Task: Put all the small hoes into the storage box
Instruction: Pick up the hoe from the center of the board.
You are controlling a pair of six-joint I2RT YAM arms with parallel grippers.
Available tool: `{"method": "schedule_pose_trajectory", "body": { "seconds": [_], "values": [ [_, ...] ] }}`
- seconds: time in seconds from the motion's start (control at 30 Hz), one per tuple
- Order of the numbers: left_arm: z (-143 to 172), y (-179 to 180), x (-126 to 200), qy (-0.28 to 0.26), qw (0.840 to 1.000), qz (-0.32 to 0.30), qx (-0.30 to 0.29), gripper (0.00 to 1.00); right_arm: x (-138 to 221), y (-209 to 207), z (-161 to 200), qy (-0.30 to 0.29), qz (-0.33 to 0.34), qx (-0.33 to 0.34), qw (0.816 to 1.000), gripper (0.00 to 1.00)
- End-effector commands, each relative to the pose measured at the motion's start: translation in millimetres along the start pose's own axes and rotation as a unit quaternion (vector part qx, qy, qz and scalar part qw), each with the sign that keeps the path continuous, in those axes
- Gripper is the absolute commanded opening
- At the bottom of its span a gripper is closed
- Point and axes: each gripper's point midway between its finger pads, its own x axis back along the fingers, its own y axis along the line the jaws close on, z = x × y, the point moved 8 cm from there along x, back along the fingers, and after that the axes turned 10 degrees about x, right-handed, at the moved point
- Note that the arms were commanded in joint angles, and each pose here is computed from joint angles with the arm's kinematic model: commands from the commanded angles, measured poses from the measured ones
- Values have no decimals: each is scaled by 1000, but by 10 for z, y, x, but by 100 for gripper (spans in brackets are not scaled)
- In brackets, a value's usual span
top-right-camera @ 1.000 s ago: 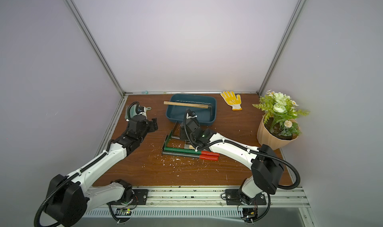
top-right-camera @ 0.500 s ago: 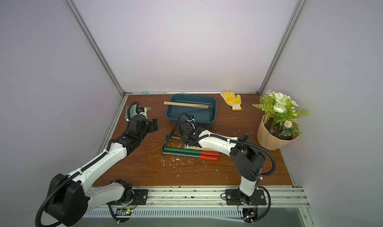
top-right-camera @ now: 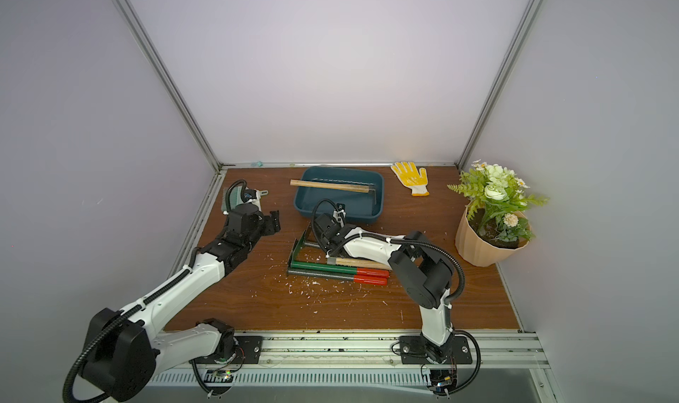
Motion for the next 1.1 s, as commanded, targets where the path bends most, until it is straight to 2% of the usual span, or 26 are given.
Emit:
{"method": "schedule_pose_trajectory", "body": {
  "seconds": [0.0, 0.17, 0.37, 0.53, 0.67, 0.8, 0.97, 1.07],
  "values": [
    [-86, 0, -2, -9, 1000, 1, 17, 79, 125, 20, -174, -32, -2, -28, 999, 17],
    [-85, -7, 1, -7, 1000, 5, 15, 79, 244, -23, -219, -38, -6, -38, 999, 1],
    [-100, -18, 21, -7, 1000, 10, 12, 78, 529, -44, -378, -50, -31, -50, 997, 0],
    [-108, -42, 47, -8, 1000, 25, 9, 78, 954, -133, -587, -78, -58, -59, 994, 0],
    [-96, -138, 68, -4, 997, 81, 5, 78, 1256, -263, -846, -120, -84, -85, 986, 0],
    [-87, -307, 124, 4, 986, 169, -13, 77, 1498, -341, -1144, -157, -160, -119, 967, 0],
    [-60, -512, 273, -4, 963, 266, -42, 77, 1657, -445, -1405, -200, -133, -146, 960, 0],
    [31, -653, 308, 2, 954, 294, -57, 77, 1652, -466, -1532, -220, -148, -192, 945, 0]
  ]
}}
